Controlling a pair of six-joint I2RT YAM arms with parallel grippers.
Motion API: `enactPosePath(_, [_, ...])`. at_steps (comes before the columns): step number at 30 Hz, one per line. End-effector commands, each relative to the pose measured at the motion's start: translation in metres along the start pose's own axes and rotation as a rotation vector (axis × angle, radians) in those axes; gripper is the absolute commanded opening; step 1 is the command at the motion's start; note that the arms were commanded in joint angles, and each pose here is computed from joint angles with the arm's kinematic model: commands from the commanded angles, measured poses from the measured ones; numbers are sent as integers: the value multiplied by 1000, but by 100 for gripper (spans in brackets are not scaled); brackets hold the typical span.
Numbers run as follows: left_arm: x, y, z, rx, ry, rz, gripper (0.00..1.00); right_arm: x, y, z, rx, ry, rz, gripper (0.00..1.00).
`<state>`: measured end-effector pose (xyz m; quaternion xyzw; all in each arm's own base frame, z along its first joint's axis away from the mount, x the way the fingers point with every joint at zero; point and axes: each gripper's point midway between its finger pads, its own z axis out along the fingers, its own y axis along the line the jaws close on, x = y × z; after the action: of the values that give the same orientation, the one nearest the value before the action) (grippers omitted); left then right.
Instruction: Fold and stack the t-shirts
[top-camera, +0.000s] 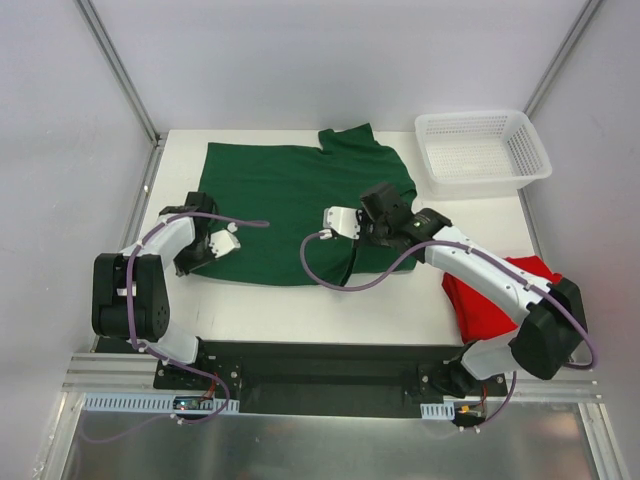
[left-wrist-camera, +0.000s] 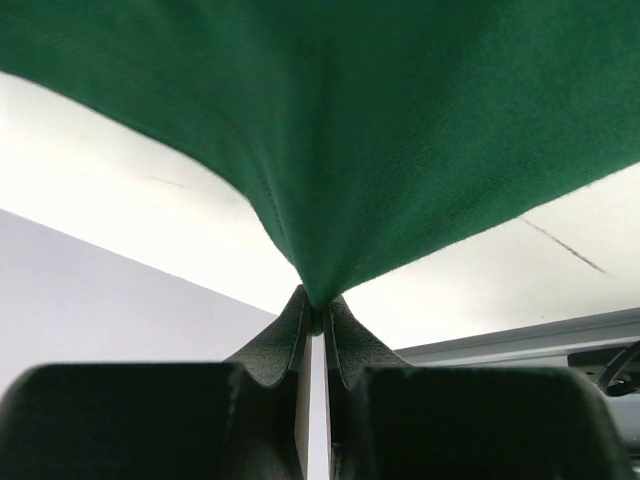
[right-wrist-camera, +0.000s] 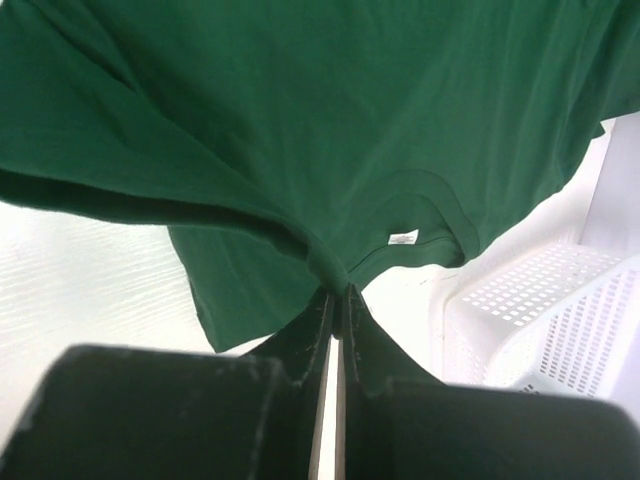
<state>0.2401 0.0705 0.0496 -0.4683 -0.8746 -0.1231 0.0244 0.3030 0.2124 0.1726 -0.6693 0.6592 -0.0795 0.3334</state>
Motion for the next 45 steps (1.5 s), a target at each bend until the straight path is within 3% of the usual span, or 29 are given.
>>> enactPosePath(1, [0, 9, -17, -42, 2, -7, 0, -12, -30, -2, 81, -29, -11, 1])
enactPosePath(19, [-6, 20, -42, -84, -28, 16, 0, -6, -60, 14, 121, 13, -9, 1])
enactPosePath(28, [-6, 10, -33, -46, -10, 10, 0, -2, -66, -6, 120, 34, 20, 1])
enactPosePath(36, [-3, 6, -27, -32, 6, 20, 0, 35, -11, -52, -61, 123, 7, 1])
enactPosePath(41, [-8, 13, -28, -39, 3, 6, 0, 68, 56, -58, -238, 192, -16, 1])
enactPosePath(45, [-8, 15, -28, -41, 9, 15, 0, 76, 72, -61, -282, 213, 9, 1])
